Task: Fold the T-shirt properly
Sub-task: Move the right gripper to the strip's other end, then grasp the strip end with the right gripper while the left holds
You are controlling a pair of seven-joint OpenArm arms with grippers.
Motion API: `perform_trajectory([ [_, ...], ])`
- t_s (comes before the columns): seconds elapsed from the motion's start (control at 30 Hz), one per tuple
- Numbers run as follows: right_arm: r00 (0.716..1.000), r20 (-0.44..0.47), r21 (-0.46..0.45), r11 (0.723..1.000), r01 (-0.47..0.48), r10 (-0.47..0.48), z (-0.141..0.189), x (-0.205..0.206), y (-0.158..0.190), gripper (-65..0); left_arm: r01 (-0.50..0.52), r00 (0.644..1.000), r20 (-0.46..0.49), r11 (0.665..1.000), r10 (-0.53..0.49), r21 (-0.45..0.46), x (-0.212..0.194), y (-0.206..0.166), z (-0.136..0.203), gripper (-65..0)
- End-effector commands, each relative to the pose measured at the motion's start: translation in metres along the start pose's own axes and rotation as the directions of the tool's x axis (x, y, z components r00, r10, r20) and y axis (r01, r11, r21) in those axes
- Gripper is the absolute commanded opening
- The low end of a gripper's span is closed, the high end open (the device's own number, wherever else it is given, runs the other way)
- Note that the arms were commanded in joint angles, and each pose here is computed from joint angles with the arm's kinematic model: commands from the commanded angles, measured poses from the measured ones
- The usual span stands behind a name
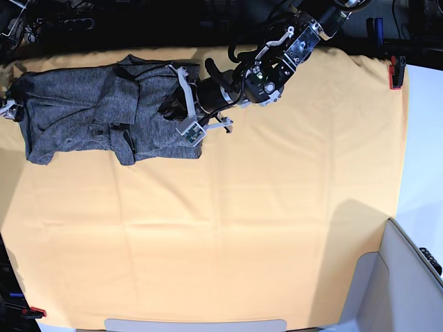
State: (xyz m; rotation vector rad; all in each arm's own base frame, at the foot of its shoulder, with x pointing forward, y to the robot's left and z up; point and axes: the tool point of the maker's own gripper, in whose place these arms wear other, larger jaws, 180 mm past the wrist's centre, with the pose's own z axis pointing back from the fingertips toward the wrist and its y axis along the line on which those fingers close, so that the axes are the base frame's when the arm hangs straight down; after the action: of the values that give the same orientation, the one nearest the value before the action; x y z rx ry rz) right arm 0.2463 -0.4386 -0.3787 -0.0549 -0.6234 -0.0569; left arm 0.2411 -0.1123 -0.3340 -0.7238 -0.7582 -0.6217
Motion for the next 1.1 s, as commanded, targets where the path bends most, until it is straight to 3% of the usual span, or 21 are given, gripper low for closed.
perform_trajectory([
  [0.0, 0.999, 0.019, 0.005, 1.000, -0.031, 0.031, 0.004, 0.011, -0.001, -15.7, 0.012, 0.999, 0.052, 1.000, -0.012, -0.011, 0.016, -0.003, 0.002, -57.5],
  [1.07, 0.998, 0.043, 0.087, 0.995, -0.055, 0.051, -0.006, 0.018, 0.055, -15.8, 0.006, 0.999, 0.051, 1.000, -0.006, -0.015, 0.014, -0.005, 0.001, -57.5],
])
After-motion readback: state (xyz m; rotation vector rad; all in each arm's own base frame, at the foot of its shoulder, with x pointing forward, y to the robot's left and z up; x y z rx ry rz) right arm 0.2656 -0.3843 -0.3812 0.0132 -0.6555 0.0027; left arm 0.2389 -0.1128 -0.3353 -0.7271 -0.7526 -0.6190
